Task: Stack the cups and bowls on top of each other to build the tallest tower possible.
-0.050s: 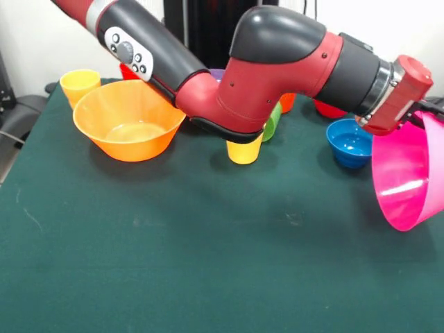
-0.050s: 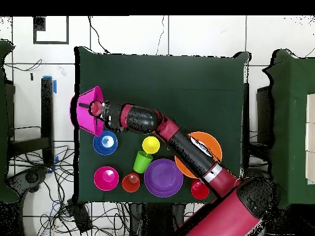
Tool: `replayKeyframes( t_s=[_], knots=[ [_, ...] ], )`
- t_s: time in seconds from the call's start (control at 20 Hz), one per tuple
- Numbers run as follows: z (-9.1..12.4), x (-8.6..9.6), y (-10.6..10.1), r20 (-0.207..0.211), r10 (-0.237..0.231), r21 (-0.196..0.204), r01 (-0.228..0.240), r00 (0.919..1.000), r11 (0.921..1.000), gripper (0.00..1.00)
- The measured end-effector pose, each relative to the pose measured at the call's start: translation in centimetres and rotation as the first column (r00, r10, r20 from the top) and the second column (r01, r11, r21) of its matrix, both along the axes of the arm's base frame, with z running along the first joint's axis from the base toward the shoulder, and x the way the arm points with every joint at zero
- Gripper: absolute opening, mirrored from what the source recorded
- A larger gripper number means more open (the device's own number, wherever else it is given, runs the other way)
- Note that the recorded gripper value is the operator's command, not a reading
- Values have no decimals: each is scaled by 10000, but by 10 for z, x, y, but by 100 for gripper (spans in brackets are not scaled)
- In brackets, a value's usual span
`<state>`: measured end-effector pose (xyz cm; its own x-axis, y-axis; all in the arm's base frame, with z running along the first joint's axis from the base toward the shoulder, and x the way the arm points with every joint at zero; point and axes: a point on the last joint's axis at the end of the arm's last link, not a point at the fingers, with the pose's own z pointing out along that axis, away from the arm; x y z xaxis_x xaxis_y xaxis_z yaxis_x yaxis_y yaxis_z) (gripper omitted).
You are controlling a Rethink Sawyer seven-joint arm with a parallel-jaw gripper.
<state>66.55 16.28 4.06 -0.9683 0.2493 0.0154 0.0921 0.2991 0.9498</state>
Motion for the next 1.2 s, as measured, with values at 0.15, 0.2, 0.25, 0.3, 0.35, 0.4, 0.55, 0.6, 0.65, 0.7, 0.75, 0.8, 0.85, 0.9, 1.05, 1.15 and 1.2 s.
replayKeyframes(
  t_s=[0.15,0.2,0.25,0.3,0.35,0.4,0.55,0.6,0.65,0.7,0.75,0.8,0.85,0.9,1.05,1.15,1.2],
  knots=[
    [-1,-2,-1,210,84,131,-87,9997,9999,0],
    [-2,-3,-1,307,175,232,-182,9994,9996,0],
    [-1,-4,0,341,226,285,-236,9992,9993,0],
    [-1,-5,1,375,277,338,-290,9989,9990,0],
    [-1,-7,4,465,416,455,-437,9981,9980,0],
    [0,-8,6,511,495,534,-522,9975,9972,0],
    [2,-14,15,779,903,919,-973,9929,9910,0],
    [2,-14,16,827,960,993,-1041,9919,9896,0],
    [2,-15,17,874,1030,1068,-1121,9908,9879,0],
    [3,-17,19,1005,1173,1242,-1294,9880,9838,0],
    [3,-17,20,1080,1257,1336,-1397,9862,9811,0],
    [3,-18,20,1141,1324,1402,-1479,9846,9790,0],
    [2,-19,20,1256,1419,1482,-1600,9819,9759,0],
    [1,-20,20,1372,1512,1562,-1721,9789,9726,0],
    [-2,-22,19,1742,1796,1786,-2104,9682,9612,0],
    [-4,-22,17,1909,1944,1872,-2301,9622,9550,0],
    [-4,-22,16,1960,2009,1902,-2382,9598,9524,0]
  ],
)
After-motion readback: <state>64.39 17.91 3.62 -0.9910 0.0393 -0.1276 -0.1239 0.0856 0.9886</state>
